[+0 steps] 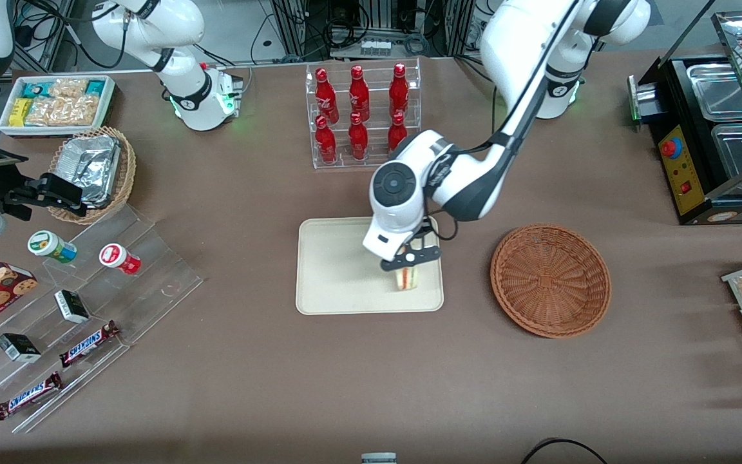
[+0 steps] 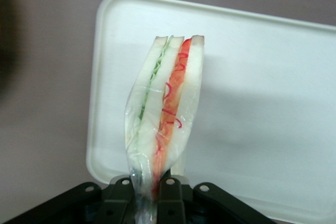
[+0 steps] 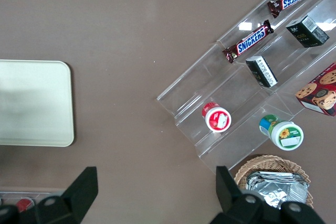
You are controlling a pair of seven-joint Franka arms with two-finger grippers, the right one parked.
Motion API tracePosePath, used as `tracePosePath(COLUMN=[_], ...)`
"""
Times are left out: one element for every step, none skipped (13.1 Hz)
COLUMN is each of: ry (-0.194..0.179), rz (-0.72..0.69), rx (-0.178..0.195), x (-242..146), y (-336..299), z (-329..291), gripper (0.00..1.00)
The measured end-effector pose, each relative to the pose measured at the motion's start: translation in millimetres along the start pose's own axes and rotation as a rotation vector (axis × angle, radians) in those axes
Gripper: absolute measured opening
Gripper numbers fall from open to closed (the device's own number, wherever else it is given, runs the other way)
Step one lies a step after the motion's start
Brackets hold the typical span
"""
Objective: Place sandwich from basket to tray
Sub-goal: 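Lift the sandwich and carry it over the cream tray, then lower the sandwich onto the tray and open the left gripper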
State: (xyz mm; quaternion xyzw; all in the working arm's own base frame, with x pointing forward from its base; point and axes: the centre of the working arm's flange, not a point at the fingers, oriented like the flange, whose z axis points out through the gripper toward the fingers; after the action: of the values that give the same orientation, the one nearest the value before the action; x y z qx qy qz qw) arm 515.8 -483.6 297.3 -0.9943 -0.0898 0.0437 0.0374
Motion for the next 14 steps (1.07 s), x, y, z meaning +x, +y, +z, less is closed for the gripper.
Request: tracePosePath(ry=[0.003, 0.005, 0.004, 0.004, 0.003, 0.003, 0.005, 0.007, 0.008, 0.009, 0.011, 0.014, 0.016, 0.017], rz=[0.018, 0.033, 0.046, 0.055, 0.062, 0.069, 0.075, 0.079, 0.081, 0.080, 0.079, 0.077, 0.074, 0.065], rx=[-0.002, -0.002, 0.001, 0.004, 0.007, 0.007, 0.004, 0.001, 0.001, -0.001, -0.002, -0.003, -0.003, -0.003], x=[-7.6, -14.9, -21.0, -25.3, -28.0, -30.7, -33.2, -35.0, -35.7, -35.2, -34.1, -32.6, -31.0, -29.5], y=[9.7, 17.5, 23.5, 28.0, 30.9, 34.0, 37.3, 39.8, 41.2, 41.9, 41.9, 41.4, 40.7, 39.9], z=[7.9, 16.2, 24.8, 32.3, 39.2, 45.9, 51.6, 56.2, 58.9, 58.6, 57.5, 56.5, 55.9, 55.7], gripper=[0.14, 0.14, 0.14, 0.14, 0.14, 0.14, 0.14, 0.14, 0.14, 0.14, 0.14, 0.14, 0.14, 0.14])
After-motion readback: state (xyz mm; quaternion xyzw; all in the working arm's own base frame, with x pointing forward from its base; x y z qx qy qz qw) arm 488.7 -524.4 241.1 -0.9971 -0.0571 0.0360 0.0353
